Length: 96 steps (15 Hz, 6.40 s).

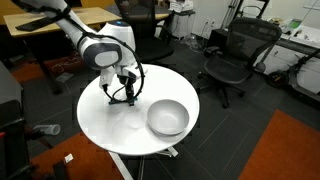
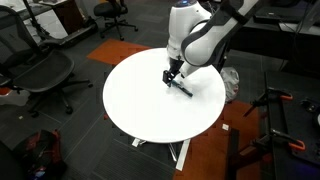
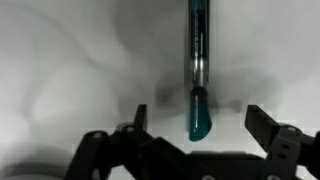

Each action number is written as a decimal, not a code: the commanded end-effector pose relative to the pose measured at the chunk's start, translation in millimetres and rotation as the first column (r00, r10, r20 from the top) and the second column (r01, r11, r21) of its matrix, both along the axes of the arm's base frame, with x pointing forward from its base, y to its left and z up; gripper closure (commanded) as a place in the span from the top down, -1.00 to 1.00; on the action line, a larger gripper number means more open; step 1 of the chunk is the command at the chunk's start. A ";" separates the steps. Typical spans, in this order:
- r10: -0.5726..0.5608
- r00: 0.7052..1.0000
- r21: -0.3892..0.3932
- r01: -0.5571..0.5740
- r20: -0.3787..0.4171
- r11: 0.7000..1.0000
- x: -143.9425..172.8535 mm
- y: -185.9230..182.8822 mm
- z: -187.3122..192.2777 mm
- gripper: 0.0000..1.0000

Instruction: Put the marker inside the bowl then put it back on the table

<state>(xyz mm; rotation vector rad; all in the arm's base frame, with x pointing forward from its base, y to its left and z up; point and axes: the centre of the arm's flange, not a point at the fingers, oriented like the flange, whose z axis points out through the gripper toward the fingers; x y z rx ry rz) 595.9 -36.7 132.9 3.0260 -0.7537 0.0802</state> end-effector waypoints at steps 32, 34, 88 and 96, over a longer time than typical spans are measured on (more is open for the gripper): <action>-0.114 0.968 -0.109 0.141 0.222 0.984 54.4 -106.6 163.8 -0.89; -0.128 0.969 -0.120 0.156 0.209 0.981 62.0 -126.9 170.4 -0.89; -0.015 0.998 -0.104 0.020 0.057 0.994 4.6 -167.7 193.4 1.00; -0.033 0.997 -0.104 0.040 0.066 0.994 7.4 -169.2 139.8 1.00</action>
